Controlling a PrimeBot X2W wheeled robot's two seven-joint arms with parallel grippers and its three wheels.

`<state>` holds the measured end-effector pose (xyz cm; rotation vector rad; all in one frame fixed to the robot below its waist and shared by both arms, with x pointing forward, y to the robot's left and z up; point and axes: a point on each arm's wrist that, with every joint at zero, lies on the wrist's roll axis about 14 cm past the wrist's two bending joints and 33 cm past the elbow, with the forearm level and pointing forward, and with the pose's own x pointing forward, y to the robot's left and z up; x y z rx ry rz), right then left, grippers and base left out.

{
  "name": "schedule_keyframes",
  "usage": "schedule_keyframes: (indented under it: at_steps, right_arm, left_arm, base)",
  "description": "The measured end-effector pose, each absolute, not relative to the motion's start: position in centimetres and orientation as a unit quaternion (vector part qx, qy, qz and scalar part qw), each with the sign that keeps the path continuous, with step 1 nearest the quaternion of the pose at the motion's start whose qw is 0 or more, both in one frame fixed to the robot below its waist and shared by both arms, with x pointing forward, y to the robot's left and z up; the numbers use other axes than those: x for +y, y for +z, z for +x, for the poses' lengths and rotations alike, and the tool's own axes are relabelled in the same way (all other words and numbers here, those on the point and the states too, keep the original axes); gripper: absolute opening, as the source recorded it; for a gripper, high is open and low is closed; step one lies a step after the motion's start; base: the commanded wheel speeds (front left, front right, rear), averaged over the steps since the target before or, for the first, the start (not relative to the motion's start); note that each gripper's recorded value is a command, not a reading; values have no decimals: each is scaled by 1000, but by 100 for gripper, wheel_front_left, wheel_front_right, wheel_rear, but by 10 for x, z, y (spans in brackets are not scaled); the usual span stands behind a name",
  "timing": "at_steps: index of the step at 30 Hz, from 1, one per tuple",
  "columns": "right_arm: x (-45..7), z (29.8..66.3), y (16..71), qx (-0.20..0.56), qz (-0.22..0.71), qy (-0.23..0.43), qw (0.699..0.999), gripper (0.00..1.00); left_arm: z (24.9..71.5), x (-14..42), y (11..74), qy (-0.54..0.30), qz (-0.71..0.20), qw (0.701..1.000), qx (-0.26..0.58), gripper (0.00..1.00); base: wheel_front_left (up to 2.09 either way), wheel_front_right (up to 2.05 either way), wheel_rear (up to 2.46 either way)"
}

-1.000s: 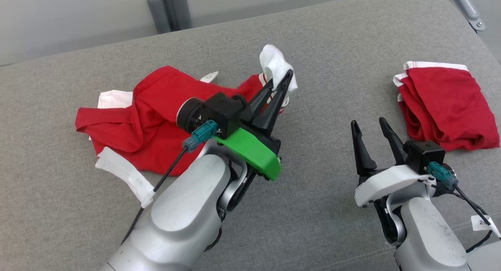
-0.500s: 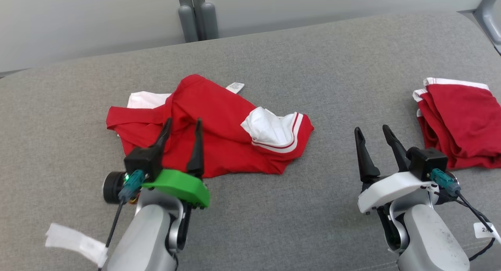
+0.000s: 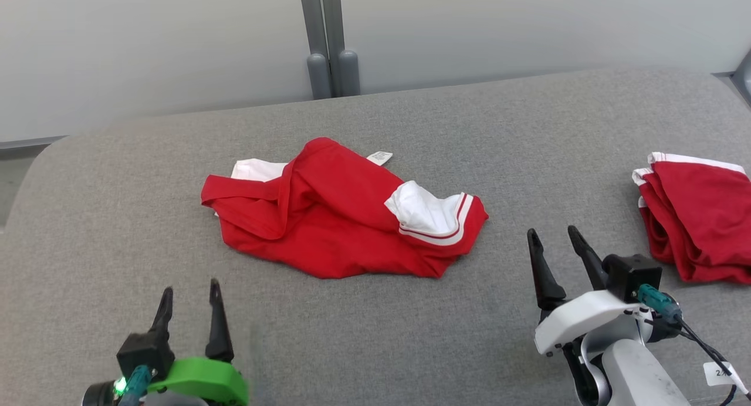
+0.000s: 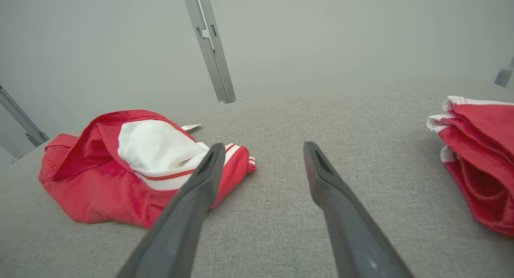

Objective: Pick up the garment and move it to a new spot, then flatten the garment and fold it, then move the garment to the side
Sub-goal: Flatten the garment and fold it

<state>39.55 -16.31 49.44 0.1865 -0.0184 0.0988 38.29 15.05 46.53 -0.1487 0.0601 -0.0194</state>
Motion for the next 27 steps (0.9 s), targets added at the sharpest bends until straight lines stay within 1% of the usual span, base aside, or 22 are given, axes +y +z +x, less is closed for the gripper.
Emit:
schedule_keyframes:
  at_steps: [5,11,17,23,27]
  right_arm:
    - [-159,390,491,-4,95,55,994,100]
    - [-148,390,485,6,93,70,993,100]
    - [-111,403,493,3,81,127,989,100]
    - [-58,428,506,-4,49,209,977,100]
    - [-36,443,503,6,27,239,970,100]
  left_arm:
    - [360,168,450,20,-75,996,51,100]
    - [357,170,449,24,-77,995,53,100]
    - [353,170,446,27,-81,995,56,100]
    - [348,176,443,37,-87,994,61,100]
    - [343,188,440,58,-92,992,64,100]
  base:
    - [0,0,0]
    - [0,0,0]
    - [0,0,0]
    - [0,0,0]
    - [0,0,0]
